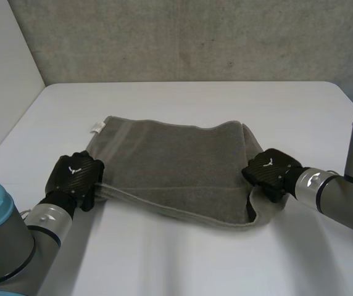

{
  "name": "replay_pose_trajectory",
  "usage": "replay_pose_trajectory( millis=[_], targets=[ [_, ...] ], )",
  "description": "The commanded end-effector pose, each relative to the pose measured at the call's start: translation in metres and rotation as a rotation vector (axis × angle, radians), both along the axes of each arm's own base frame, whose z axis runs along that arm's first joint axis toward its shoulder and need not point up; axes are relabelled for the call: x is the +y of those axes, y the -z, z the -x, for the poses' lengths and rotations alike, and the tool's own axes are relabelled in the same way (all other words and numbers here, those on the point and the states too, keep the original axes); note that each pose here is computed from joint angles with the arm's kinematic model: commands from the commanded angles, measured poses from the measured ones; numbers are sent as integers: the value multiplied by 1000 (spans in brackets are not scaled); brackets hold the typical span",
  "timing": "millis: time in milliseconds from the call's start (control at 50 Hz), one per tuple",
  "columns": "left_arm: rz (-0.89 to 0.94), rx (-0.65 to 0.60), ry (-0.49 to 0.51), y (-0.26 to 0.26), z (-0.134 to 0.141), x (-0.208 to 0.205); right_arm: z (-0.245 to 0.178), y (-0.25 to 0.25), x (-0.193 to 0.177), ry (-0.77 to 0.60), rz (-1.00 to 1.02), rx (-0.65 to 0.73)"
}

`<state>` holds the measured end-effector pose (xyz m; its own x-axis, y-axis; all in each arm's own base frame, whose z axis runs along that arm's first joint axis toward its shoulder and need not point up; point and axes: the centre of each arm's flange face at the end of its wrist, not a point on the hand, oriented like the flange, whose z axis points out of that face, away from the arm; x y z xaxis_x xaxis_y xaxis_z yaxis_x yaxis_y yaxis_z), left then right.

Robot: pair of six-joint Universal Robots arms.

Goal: Fold the towel.

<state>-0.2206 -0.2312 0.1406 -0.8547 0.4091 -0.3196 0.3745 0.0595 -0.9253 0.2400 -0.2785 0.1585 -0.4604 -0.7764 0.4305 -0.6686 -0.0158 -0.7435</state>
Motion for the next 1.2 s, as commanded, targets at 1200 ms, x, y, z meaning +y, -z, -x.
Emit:
replay_pose_trajectory(
  millis=[1200],
  targets=[
    [-181,-142,-64,15,-24,-12,79,-9,-37,512,57,-399]
  ],
)
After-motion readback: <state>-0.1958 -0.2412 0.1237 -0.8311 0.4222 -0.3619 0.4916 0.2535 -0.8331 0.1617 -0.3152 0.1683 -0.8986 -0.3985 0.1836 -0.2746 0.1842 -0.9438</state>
